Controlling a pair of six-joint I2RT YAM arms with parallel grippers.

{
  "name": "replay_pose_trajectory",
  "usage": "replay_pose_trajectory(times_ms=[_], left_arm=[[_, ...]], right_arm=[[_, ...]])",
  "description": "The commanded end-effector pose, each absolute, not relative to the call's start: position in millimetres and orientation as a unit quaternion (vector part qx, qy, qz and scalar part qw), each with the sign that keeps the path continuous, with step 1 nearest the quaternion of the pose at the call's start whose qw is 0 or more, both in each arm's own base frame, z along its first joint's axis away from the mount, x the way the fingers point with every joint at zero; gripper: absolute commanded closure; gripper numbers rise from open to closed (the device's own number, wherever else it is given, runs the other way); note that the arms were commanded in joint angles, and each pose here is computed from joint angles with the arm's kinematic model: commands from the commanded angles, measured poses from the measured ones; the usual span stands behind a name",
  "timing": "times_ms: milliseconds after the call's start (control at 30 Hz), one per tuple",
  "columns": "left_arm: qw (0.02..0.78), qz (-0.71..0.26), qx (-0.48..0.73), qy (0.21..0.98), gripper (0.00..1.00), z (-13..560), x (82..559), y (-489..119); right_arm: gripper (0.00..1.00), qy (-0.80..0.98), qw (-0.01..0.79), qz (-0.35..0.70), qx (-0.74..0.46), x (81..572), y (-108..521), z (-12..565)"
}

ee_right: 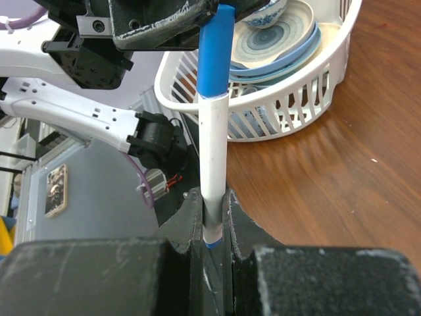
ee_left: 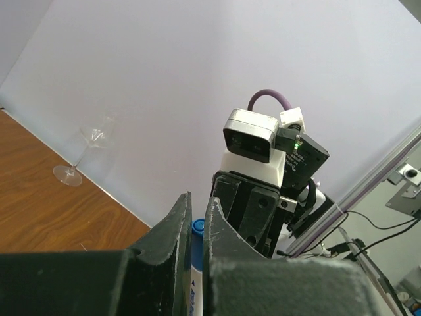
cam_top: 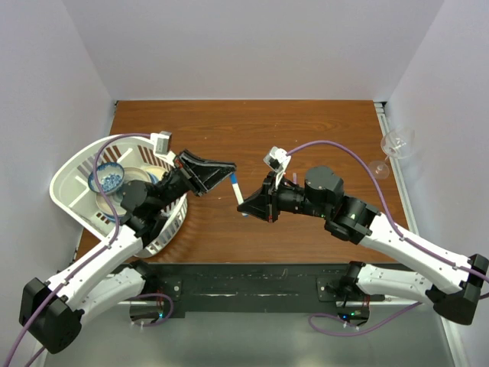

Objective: Insert the pens into the pen caps

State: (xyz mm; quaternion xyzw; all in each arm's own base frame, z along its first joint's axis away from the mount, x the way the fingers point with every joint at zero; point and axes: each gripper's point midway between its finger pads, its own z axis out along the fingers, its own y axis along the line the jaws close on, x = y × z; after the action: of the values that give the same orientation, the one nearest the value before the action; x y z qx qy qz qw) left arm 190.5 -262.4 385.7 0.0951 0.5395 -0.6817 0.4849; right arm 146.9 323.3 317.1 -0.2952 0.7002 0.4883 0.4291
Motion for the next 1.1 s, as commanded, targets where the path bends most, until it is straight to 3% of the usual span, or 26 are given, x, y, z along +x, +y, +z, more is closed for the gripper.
replay_pose_trajectory(times_ms=[0,367,633,1067], left_arm=[[0.364,-0.694,0.148,0.604,1.0,318.7,155.1,-287.1],[0.352,-0.682,0.207,0.606,1.0,299.5,141.1,-289.9],[0.321,-0.726,0.213,0.57,1.0,305.5,123.1,-289.0],[0.305,-0.711,0.187,0.606,1.0,296.0,129.0,-291.8]], right_arm=[[1.0,0.566,0.609,0.51,-0.221,180.4,307.4,457.8],[1.0,0.573,0.622,0.491,-0.207,205.0,308.0,488.8],[1.0,0.524,0.647,0.512,-0.213,203.7,303.3,522.9],[1.0,0.504,0.659,0.508,-0.233,200.3,304.5,530.4]])
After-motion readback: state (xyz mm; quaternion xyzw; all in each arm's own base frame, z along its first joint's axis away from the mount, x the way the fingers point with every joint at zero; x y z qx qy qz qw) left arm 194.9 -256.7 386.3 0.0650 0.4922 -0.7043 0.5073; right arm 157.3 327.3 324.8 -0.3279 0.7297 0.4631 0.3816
